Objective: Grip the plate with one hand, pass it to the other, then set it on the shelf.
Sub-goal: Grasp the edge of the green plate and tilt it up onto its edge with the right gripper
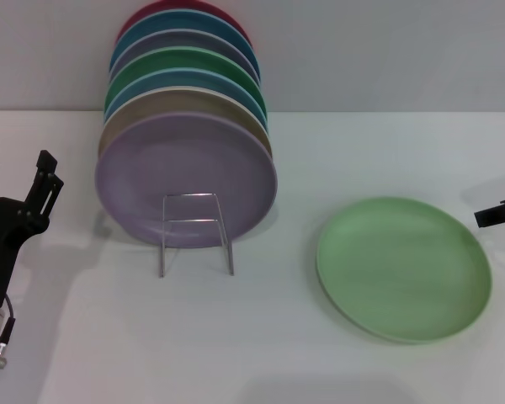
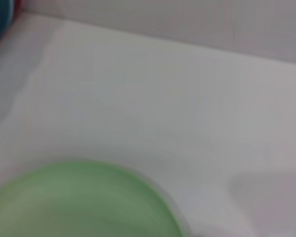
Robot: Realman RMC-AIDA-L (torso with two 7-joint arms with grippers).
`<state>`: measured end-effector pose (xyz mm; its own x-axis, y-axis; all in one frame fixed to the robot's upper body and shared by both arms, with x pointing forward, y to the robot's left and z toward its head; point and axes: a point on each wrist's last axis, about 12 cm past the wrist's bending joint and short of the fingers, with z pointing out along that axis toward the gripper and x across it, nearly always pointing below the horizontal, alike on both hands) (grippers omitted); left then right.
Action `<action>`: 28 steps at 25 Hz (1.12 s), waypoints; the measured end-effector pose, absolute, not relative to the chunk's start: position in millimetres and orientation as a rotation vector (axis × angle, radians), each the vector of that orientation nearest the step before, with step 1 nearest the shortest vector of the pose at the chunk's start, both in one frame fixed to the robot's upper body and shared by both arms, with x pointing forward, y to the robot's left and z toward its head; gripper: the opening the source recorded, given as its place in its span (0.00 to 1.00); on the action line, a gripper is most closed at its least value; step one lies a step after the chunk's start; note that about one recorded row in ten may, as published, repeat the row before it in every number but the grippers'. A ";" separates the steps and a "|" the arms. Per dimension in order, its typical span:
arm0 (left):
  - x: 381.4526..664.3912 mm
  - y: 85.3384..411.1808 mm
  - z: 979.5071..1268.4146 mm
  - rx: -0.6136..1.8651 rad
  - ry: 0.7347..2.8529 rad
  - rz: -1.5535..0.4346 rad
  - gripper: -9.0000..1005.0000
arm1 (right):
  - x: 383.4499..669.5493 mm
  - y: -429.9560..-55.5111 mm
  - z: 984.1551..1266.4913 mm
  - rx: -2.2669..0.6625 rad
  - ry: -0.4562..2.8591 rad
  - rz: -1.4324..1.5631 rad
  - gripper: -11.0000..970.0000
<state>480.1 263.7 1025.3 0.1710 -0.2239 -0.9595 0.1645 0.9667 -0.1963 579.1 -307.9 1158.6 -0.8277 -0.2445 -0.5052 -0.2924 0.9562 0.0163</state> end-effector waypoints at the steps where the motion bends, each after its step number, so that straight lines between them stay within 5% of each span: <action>1: 480.8 263.2 1025.6 -0.049 1.371 -0.278 0.83 | 580.4 -308.1 1156.2 -0.380 2.603 0.122 0.65; 28: 488.2 262.0 1029.1 -0.026 1.361 -0.282 0.83 | 595.4 -290.4 1131.9 -0.403 2.664 0.193 0.65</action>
